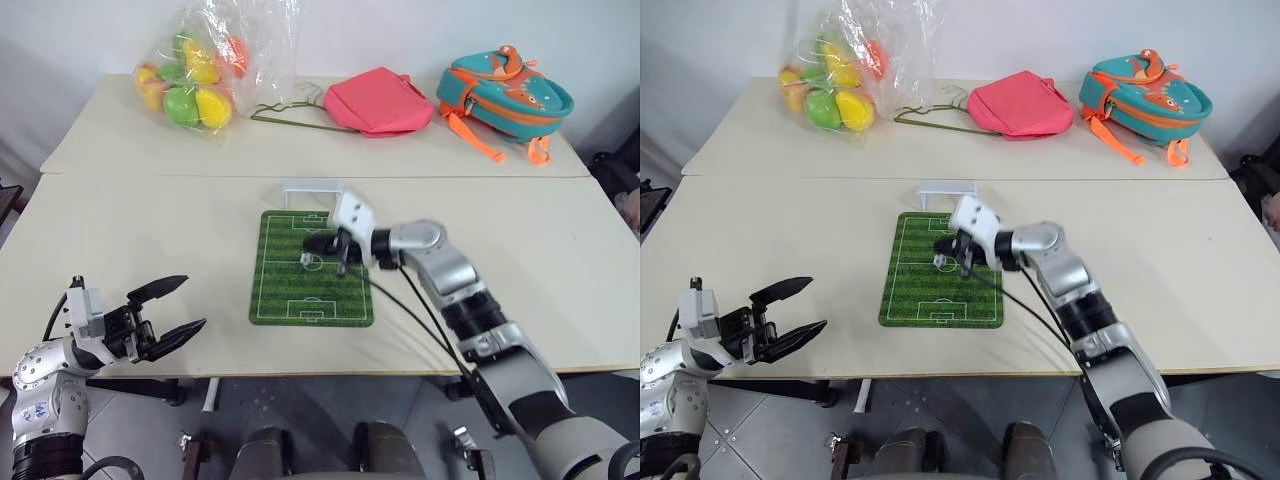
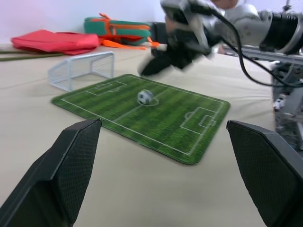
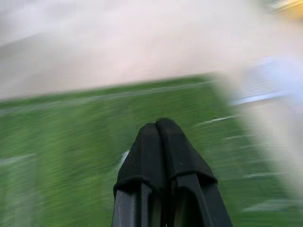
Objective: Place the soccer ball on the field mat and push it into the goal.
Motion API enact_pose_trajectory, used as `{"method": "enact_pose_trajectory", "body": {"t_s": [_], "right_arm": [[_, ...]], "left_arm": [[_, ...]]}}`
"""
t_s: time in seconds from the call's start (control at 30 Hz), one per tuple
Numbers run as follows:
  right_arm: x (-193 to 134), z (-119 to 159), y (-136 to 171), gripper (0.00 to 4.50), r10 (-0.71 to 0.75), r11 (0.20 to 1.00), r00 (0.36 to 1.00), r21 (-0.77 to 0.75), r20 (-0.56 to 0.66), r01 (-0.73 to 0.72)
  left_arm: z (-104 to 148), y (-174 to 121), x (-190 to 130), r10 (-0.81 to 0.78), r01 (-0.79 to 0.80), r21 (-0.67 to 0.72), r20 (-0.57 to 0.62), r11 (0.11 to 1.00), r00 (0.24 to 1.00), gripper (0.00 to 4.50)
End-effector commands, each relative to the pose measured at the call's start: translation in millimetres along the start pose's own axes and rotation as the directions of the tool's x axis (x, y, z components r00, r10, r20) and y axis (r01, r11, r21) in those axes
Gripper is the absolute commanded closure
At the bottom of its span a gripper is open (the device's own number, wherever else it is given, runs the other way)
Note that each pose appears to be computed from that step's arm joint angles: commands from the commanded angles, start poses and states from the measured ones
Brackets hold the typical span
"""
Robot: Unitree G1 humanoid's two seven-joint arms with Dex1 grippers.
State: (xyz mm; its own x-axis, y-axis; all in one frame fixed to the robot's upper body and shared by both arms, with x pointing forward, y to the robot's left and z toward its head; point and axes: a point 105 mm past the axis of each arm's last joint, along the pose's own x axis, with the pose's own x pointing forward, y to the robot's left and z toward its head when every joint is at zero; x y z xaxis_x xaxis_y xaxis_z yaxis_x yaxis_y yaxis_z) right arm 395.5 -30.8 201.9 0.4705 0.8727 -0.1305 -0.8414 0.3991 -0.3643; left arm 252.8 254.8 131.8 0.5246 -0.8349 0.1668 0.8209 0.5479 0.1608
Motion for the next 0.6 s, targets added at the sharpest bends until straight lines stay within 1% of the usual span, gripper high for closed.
{"method": "enact_pose_trajectory", "body": {"t_s": [0.03, 0.2, 0.33, 0.43, 0.53, 0.6], "right_arm": [[-12, 28, -21, 4.45, -0.079, 0.997, 0.992, -0.017, 0.103, 0.082], [-38, 30, -33, 4.45, -0.104, 0.994, 0.988, -0.024, 0.118, 0.108], [-64, 7, -40, 4.45, -0.103, 0.995, 0.994, -0.01, 0.037, 0.104], [-90, -14, -39, 3.94, -0.065, 0.997, 0.997, 0.031, -0.039, 0.066], [-111, -29, -37, 2.97, -0.051, 0.996, 0.996, 0.067, -0.071, 0.056], [-127, -39, -29, 2.31, -0.006, 0.996, 0.997, 0.092, -0.083, 0.014]], "left_arm": [[7, 10, 3, 0.051, -0.052, 0.039, 0.012, 0.998, 0.999, 0.0], [10, 25, 5, 0.124, -0.124, 0.005, 0.014, 0.992, 0.992, 0.0], [16, 34, 5, 0.161, -0.161, 0.006, 0.026, 0.987, 0.987, 0.0], [20, 39, 5, 0.181, -0.182, 0.004, 0.032, 0.983, 0.983, 0.0], [19, 44, 4, 0.213, -0.213, 0.0, 0.01, 0.977, 0.977, 0.0], [16, 46, 2, 0.234, -0.234, -0.027, -0.004, 0.972, 0.972, 0.0]]}}
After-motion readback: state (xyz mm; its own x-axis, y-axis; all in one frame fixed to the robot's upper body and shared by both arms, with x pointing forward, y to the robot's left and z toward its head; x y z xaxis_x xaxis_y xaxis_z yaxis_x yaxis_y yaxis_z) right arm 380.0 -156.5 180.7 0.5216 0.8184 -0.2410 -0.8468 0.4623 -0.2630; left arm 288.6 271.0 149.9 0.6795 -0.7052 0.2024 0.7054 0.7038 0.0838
